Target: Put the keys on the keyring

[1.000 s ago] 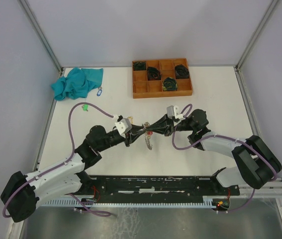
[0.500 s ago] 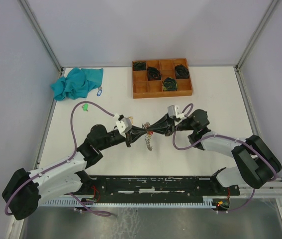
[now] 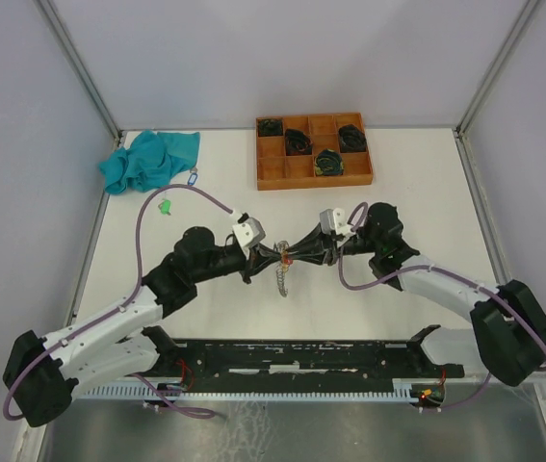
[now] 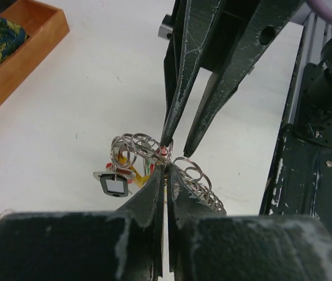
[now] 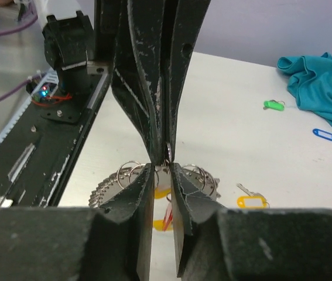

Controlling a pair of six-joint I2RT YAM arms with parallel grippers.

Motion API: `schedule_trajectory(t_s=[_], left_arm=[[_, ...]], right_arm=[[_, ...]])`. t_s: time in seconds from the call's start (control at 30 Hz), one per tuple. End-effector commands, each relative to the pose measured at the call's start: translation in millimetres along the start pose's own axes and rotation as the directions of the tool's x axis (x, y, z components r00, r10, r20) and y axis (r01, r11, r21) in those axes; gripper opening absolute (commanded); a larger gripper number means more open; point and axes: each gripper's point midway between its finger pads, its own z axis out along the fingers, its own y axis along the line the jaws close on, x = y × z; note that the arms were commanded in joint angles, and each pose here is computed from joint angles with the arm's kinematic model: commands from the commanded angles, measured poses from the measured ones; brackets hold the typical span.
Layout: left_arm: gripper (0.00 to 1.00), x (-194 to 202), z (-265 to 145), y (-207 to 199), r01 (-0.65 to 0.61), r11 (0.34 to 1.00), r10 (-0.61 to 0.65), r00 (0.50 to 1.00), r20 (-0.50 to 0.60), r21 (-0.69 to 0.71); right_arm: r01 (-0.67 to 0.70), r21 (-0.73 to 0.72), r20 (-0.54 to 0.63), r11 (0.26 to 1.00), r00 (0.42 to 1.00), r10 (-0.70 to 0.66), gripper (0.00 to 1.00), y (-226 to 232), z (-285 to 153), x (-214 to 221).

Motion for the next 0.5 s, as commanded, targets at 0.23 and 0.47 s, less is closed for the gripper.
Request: schedule_trajectory(t_s=[0.23, 0.47], left_arm=[[0.03, -15, -29, 12, -0.119, 0.993, 0.110, 0.916, -0.386, 0.001], [0.03, -20, -33, 11, -0.157, 0.986, 0.157, 0.820, -0.551, 0.048]], right_arm=[[0.097, 0.000, -0.098, 0.995, 0.991, -0.096, 0.34, -4, -12, -8], [0.124, 0.069, -0.005, 0.990, 0.992, -0.124, 0.37, -21, -5, -28]])
